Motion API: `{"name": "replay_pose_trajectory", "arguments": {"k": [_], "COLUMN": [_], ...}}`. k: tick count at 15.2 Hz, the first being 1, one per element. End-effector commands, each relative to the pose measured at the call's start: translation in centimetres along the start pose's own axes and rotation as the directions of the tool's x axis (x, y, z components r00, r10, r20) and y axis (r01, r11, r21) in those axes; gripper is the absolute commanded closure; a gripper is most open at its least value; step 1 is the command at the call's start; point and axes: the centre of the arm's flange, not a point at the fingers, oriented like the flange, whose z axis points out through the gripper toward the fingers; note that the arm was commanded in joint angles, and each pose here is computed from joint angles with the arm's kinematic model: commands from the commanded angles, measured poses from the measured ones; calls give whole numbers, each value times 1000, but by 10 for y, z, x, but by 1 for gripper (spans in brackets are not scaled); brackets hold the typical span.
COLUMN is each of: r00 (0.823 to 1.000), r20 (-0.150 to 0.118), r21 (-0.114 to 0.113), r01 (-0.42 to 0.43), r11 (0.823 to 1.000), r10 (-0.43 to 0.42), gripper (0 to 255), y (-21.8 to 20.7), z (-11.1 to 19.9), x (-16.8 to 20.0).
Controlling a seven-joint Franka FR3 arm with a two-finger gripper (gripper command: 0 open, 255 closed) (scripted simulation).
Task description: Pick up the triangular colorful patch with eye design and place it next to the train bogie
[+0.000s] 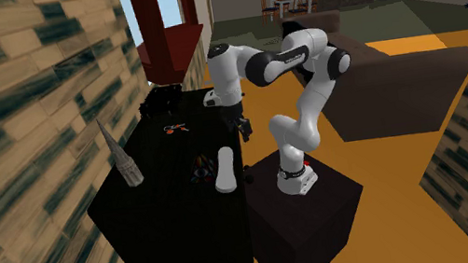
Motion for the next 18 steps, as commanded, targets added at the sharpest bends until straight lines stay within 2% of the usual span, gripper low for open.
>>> {"name": "replay_pose_trajectory", "arguments": {"k": [1, 2, 4, 5, 7, 8, 10, 11, 13, 14, 18], "r00": [1000, 997, 974, 955, 899, 863, 777, 728, 616, 583, 583], "r20": [0, -58, -174, -231, -341, -393, -492, -537, -620, -640, -640], "r21": [0, -3, -1, 5, 24, 38, 72, 94, 142, 157, 157], "r01": [0, -48, -145, -193, -285, -329, -413, -451, -521, -539, -539], "r11": [1000, 999, 989, 981, 958, 944, 908, 888, 841, 828, 828], "r10": [0, 48, 143, 189, 276, 317, 392, 427, 487, 501, 501], "gripper": [0, 0, 0, 0, 0, 0, 0, 0, 0, 0, 0], "y": [0, -6, -18, -23, -34, -39, -48, -52, -59, -61, -56], "z": [0, 1, 3, 4, 5, 5, 4, 3, 1, 0, 16], "x": [0, 3, 10, 15, 24, 29, 39, 45, 56, 59, 72]}}
